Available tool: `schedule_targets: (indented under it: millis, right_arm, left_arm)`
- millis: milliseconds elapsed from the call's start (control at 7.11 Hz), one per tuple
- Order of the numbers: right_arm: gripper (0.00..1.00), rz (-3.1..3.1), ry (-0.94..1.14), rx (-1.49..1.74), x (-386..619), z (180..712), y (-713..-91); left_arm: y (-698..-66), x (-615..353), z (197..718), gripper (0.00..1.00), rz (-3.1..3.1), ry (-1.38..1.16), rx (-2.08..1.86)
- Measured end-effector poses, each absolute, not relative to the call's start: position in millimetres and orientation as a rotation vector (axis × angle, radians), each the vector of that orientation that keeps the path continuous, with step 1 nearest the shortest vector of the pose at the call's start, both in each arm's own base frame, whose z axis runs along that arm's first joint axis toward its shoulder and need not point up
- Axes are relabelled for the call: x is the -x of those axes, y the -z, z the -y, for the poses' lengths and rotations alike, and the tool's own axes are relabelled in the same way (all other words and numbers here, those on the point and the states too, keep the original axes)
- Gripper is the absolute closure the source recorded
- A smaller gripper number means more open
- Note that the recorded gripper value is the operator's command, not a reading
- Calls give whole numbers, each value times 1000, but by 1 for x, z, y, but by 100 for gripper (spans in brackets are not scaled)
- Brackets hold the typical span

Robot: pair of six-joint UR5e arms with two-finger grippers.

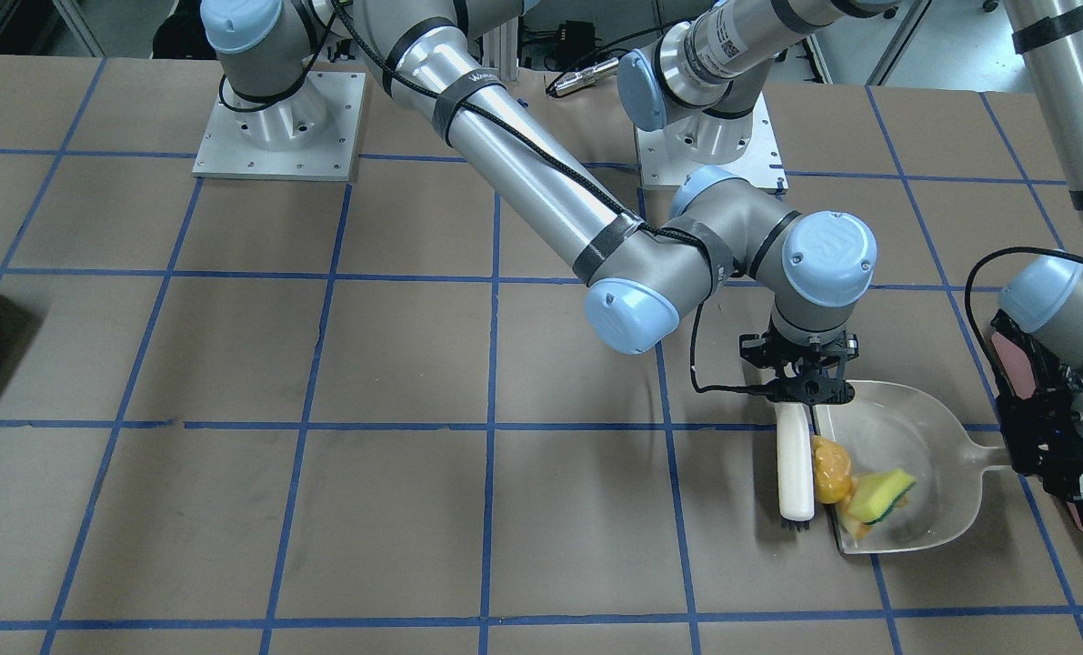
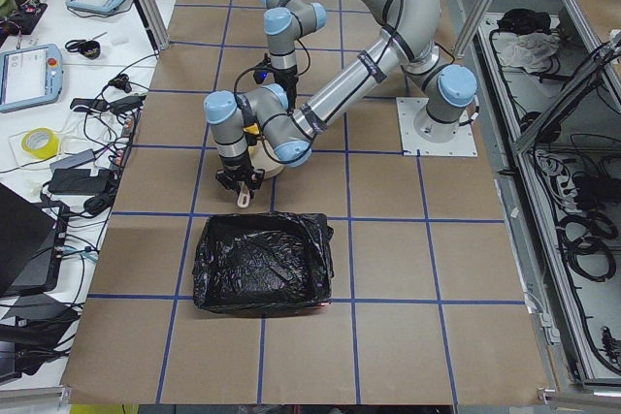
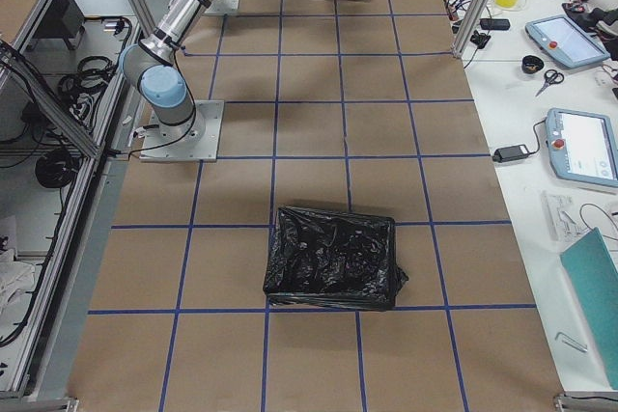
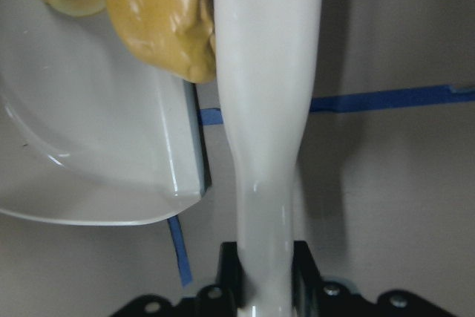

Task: Sweep and dump trash in nearest bin
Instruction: 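Sweep the trash with the right gripper's brush into the dustpan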

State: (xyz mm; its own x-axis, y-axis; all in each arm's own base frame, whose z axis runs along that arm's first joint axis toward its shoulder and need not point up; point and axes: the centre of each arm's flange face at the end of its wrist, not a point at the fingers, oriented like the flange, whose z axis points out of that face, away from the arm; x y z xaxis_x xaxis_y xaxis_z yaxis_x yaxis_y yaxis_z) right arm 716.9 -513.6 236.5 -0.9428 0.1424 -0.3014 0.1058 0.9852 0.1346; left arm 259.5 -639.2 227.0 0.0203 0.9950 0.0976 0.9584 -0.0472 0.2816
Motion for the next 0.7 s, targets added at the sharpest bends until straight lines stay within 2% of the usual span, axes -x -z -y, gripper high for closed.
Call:
schedule_targets:
  millis: [703]
  right_arm:
    - [100, -2699, -137, -160, -768, 493, -218]
  left_arm:
    - [-226, -259, 639, 100, -2072, -404, -2139]
